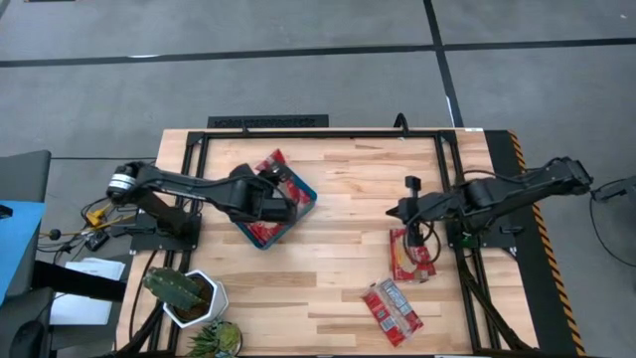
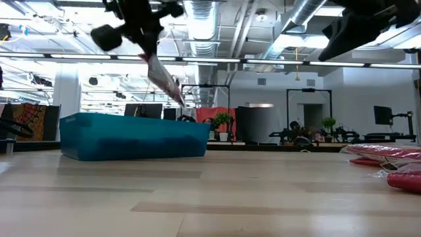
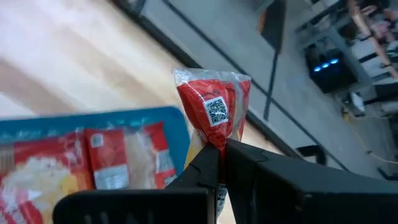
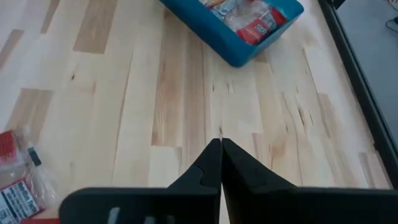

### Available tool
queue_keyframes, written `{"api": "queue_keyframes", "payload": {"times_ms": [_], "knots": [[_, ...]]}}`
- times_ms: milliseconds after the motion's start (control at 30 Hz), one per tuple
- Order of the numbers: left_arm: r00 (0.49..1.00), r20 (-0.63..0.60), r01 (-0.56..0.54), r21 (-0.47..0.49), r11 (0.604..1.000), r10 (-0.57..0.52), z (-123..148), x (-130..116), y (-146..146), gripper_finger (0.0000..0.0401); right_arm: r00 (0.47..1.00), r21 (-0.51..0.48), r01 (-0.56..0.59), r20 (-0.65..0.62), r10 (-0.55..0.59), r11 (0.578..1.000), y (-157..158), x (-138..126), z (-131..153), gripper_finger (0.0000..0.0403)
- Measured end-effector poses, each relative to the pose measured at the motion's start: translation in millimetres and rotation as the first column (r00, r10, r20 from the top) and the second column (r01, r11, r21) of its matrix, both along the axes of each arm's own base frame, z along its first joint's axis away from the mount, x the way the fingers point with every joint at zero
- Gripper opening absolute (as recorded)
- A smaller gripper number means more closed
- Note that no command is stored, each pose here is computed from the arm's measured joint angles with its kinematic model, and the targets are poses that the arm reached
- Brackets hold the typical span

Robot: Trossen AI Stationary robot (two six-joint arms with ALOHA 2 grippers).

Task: Sort popcorn bags into baskets
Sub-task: Put the red popcorn bag into the blue bin

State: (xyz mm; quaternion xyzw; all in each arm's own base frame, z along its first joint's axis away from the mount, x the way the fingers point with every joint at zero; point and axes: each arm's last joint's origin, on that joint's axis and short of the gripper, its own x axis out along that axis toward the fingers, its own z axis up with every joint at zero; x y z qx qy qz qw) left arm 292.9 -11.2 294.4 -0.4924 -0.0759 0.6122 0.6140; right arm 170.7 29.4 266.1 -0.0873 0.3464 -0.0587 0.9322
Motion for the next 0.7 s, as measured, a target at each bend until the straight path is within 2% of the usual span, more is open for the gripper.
{"api": "queue_keyframes", "payload": {"times_ms": [200,400,500,700], "knots": [[0.997,0.040,-0.072,-0.033,0.997,0.073,-28.3,8.7,3.4,0.0000,0.999,-0.007,0.003,-0.037,-0.003,1.000,1.5,6.5,-6.2,0.0038],[0.991,0.068,-0.111,-0.031,0.993,0.113,-50.8,8.5,13.8,0.0000,0.998,-0.010,0.004,-0.061,-0.004,1.000,2.1,9.0,-9.8,0.0028],[0.987,0.095,-0.124,-0.037,0.992,0.127,-56.0,9.5,18.0,0.0000,0.998,-0.008,0.004,-0.055,-0.004,1.000,2.1,9.1,-9.3,0.0022],[0.993,0.054,-0.104,-0.032,0.994,0.105,-56.8,10.9,21.3,0.0005,0.998,-0.007,0.004,-0.055,-0.004,1.000,2.0,8.7,-9.0,0.0025]]}}
